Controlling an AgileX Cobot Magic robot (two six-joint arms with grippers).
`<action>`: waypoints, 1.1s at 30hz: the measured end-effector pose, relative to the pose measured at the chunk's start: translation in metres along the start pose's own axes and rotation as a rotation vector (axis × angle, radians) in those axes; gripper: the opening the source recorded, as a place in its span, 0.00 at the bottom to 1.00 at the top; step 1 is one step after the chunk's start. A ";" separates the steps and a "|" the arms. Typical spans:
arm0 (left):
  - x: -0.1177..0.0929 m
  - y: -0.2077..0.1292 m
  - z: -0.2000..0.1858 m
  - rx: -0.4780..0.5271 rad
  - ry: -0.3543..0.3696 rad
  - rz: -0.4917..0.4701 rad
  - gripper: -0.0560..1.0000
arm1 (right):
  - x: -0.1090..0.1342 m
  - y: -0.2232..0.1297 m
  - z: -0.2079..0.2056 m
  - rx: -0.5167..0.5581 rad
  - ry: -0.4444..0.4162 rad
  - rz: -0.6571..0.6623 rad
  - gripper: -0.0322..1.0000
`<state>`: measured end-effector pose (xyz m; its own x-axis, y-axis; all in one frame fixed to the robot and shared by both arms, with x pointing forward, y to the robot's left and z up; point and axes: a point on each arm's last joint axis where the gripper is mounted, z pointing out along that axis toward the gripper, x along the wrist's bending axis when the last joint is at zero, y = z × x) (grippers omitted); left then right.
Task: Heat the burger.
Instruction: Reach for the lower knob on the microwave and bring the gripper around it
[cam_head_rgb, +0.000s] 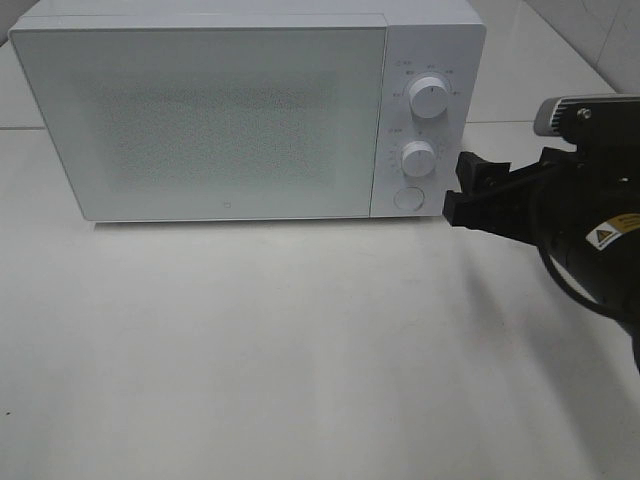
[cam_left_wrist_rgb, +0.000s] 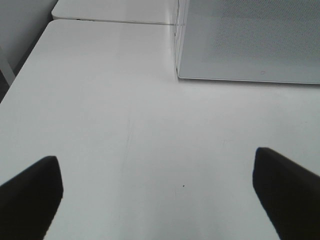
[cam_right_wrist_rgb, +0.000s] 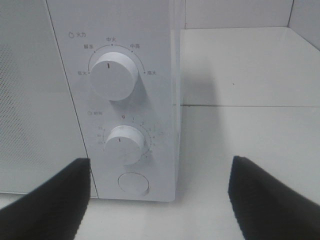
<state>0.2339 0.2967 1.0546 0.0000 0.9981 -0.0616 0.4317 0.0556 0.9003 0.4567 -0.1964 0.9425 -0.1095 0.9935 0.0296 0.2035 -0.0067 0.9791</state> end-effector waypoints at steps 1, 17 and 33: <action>0.000 0.000 0.000 0.000 0.000 0.000 0.97 | 0.000 0.000 0.000 0.000 0.000 0.000 0.75; 0.000 0.000 0.000 0.000 0.000 0.000 0.97 | 0.048 -0.006 0.024 -0.018 -0.040 -0.099 0.75; 0.000 0.000 0.000 0.000 0.000 0.000 0.97 | 0.071 -0.016 0.061 -0.025 -0.073 -0.096 0.75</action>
<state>0.2339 0.2967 1.0546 0.0000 0.9981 -0.0616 0.4317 0.0556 0.9003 0.5046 -0.1191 0.9169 -0.0556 0.9954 -0.0782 0.1713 0.0866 0.9814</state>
